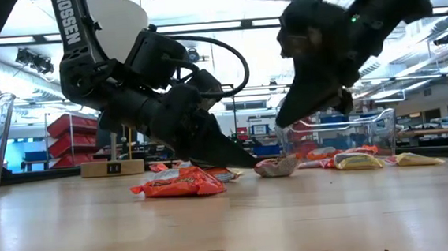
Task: Sort candy
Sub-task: Put the large orange chocolate bar into the top right transparent bin
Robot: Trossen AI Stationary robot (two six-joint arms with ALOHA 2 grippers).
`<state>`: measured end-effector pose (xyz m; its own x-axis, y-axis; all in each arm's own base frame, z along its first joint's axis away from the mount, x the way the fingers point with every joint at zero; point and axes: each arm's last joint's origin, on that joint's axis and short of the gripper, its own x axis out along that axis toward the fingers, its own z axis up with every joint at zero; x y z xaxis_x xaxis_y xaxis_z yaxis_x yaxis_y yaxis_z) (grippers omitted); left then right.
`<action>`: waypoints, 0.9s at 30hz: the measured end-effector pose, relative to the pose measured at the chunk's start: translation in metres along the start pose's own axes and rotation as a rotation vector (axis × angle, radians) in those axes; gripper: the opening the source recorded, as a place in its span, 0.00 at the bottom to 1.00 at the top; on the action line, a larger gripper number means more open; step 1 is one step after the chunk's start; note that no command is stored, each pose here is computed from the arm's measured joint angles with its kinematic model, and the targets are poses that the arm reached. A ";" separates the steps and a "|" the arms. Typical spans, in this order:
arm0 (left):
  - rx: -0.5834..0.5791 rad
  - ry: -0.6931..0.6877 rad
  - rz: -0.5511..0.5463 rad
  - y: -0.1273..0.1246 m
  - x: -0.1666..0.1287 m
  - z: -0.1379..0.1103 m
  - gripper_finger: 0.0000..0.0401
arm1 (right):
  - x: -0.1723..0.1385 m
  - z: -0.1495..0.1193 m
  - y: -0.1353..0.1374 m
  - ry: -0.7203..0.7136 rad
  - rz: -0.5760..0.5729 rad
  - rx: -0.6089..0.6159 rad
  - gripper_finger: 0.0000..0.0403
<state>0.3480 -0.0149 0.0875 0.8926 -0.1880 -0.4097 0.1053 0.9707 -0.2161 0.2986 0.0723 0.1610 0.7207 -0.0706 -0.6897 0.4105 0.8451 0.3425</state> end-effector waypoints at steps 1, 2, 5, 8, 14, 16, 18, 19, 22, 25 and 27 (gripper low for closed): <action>0.000 0.000 -0.003 0.000 0.000 0.000 0.00 | -0.002 0.000 -0.001 0.009 -0.008 -0.041 0.01; 0.002 -0.001 -0.011 -0.001 0.000 0.000 0.00 | -0.003 -0.001 -0.002 0.025 -0.021 -0.083 0.03; 0.005 -0.001 -0.026 -0.004 0.000 0.000 0.00 | -0.005 -0.004 -0.007 0.046 -0.084 -0.145 0.08; 0.006 -0.001 -0.027 -0.004 0.000 0.000 0.00 | -0.003 -0.007 -0.010 0.059 -0.124 -0.194 0.18; 0.012 -0.008 -0.028 -0.004 0.000 0.001 0.00 | 0.004 -0.010 -0.010 0.027 -0.173 -0.287 0.42; 0.020 -0.009 -0.028 -0.004 0.000 0.001 0.00 | 0.008 -0.012 -0.010 0.021 -0.175 -0.297 0.50; 0.033 -0.007 -0.028 -0.004 0.000 0.001 0.00 | 0.012 -0.015 -0.009 0.021 -0.179 -0.304 0.57; 0.034 -0.004 -0.027 -0.004 0.000 0.000 0.00 | 0.014 -0.016 -0.008 0.020 -0.178 -0.305 0.60; 0.035 -0.003 -0.027 -0.004 0.000 0.000 0.00 | 0.021 -0.022 -0.010 0.033 -0.198 -0.314 0.67; 0.036 -0.005 -0.028 -0.004 0.000 0.001 0.00 | 0.026 -0.025 -0.011 0.033 -0.218 -0.297 0.70; 0.039 -0.006 -0.028 -0.004 0.000 0.001 0.00 | 0.029 -0.026 -0.012 0.032 -0.219 -0.295 0.71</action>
<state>0.3482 -0.0191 0.0889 0.8919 -0.2142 -0.3983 0.1471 0.9702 -0.1925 0.3001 0.0739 0.1208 0.6137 -0.2538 -0.7476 0.3707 0.9287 -0.0110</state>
